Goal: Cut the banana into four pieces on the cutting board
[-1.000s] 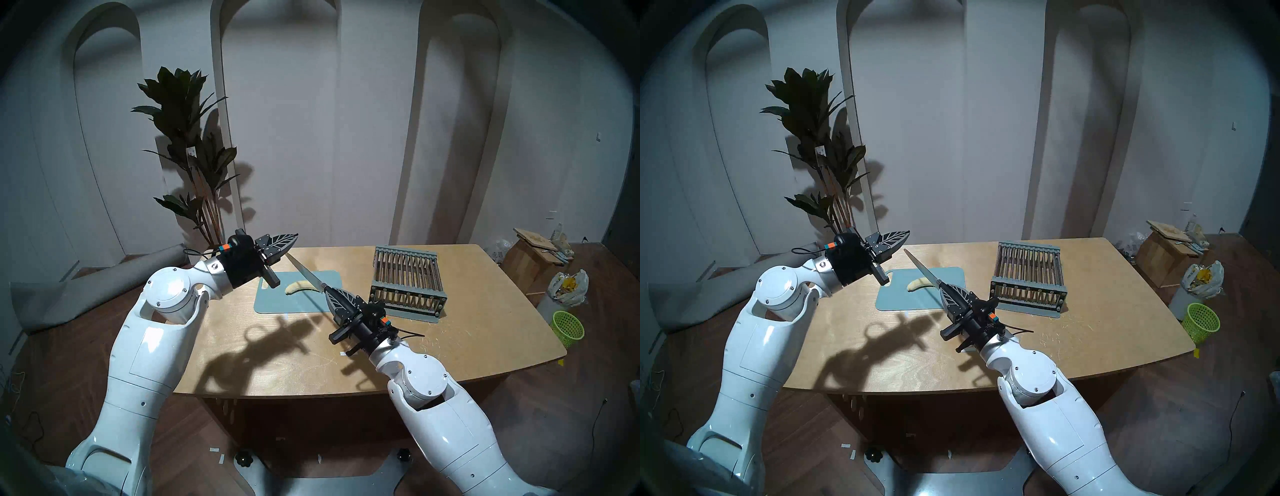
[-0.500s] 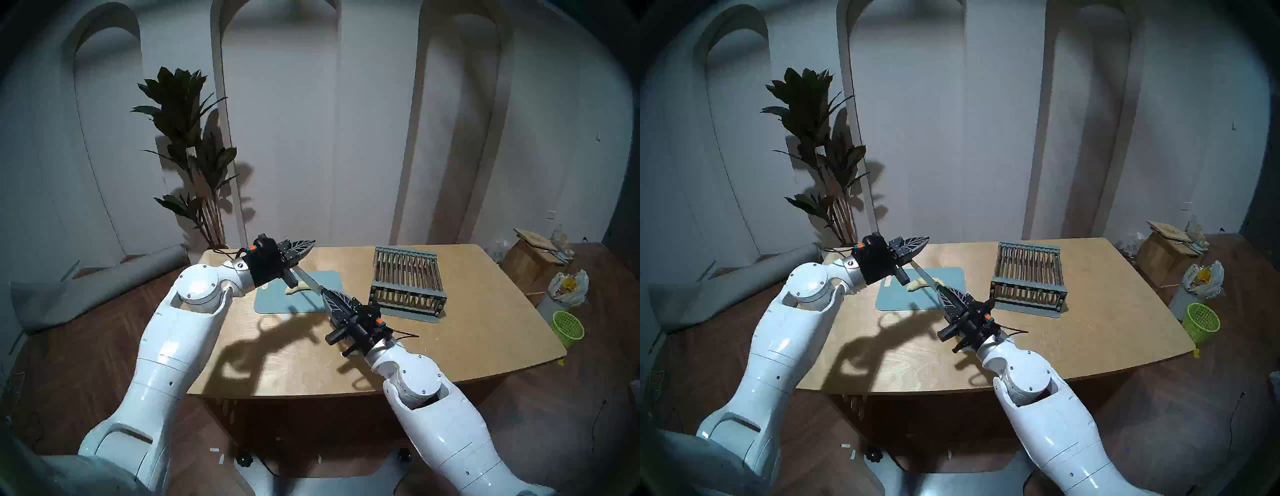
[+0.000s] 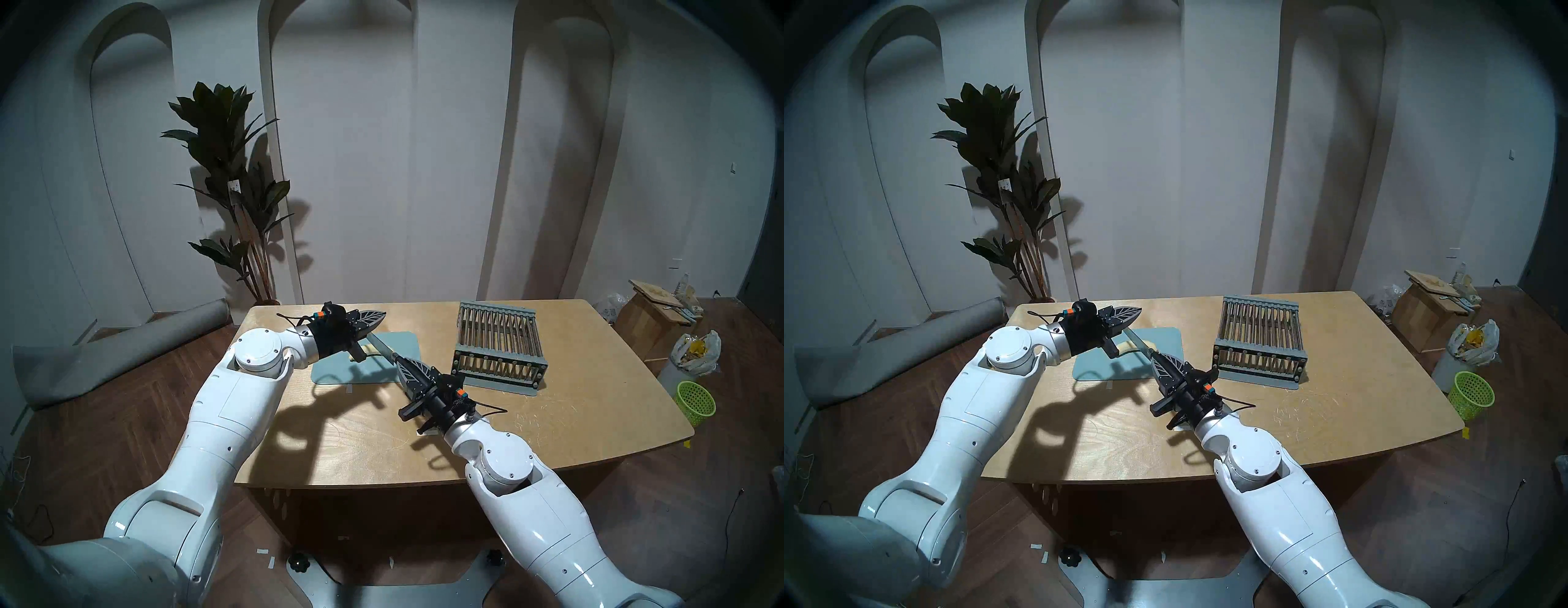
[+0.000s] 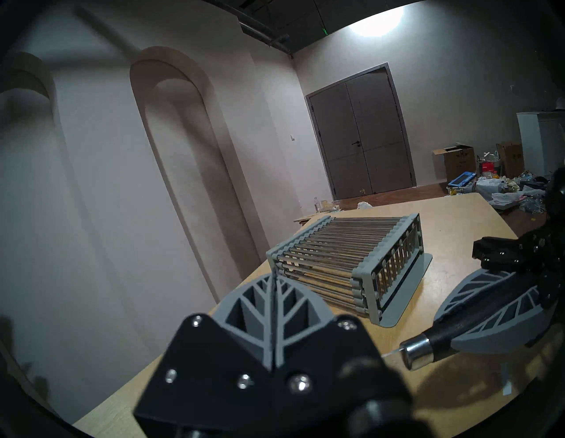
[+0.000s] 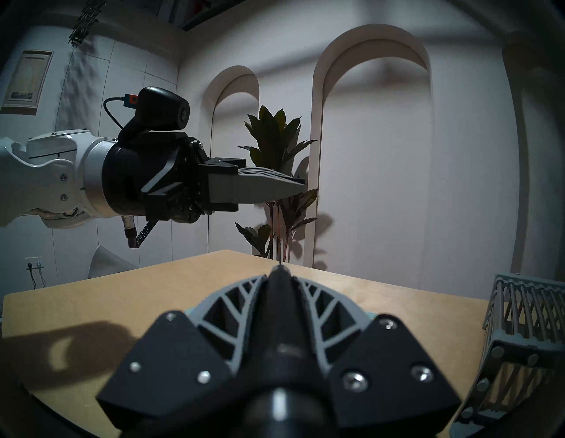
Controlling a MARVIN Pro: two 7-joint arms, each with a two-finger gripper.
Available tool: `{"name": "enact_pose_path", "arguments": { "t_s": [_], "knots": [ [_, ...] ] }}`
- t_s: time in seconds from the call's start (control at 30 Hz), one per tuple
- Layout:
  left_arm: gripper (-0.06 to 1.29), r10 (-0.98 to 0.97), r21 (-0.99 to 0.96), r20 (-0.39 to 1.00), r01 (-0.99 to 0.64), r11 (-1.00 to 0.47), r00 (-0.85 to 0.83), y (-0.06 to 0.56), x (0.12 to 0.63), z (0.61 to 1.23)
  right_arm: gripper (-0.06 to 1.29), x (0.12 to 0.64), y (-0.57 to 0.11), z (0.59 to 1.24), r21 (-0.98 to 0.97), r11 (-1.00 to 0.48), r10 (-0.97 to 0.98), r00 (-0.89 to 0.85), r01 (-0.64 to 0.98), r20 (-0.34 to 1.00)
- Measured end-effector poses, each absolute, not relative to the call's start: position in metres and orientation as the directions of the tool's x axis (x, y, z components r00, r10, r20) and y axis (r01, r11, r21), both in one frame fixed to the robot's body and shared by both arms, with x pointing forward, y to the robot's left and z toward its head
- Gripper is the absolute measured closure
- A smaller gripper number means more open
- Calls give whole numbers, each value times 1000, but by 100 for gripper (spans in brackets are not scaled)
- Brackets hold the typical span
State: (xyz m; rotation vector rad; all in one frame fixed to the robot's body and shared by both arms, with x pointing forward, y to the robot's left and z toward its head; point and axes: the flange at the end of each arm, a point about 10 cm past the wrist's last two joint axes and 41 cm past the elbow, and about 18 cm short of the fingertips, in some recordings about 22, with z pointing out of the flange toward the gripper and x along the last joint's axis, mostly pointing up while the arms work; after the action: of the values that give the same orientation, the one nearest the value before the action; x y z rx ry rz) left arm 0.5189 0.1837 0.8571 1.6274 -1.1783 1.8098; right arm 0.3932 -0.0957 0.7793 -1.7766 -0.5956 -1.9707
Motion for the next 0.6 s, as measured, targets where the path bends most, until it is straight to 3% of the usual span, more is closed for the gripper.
{"name": "enact_pose_path", "arguments": {
  "t_s": [0.6],
  "knots": [
    [126, -296, -322, 933, -842, -432, -205, 186, 537, 821, 93, 402, -85, 767, 28, -815, -24, -82, 579, 996]
  ]
}}
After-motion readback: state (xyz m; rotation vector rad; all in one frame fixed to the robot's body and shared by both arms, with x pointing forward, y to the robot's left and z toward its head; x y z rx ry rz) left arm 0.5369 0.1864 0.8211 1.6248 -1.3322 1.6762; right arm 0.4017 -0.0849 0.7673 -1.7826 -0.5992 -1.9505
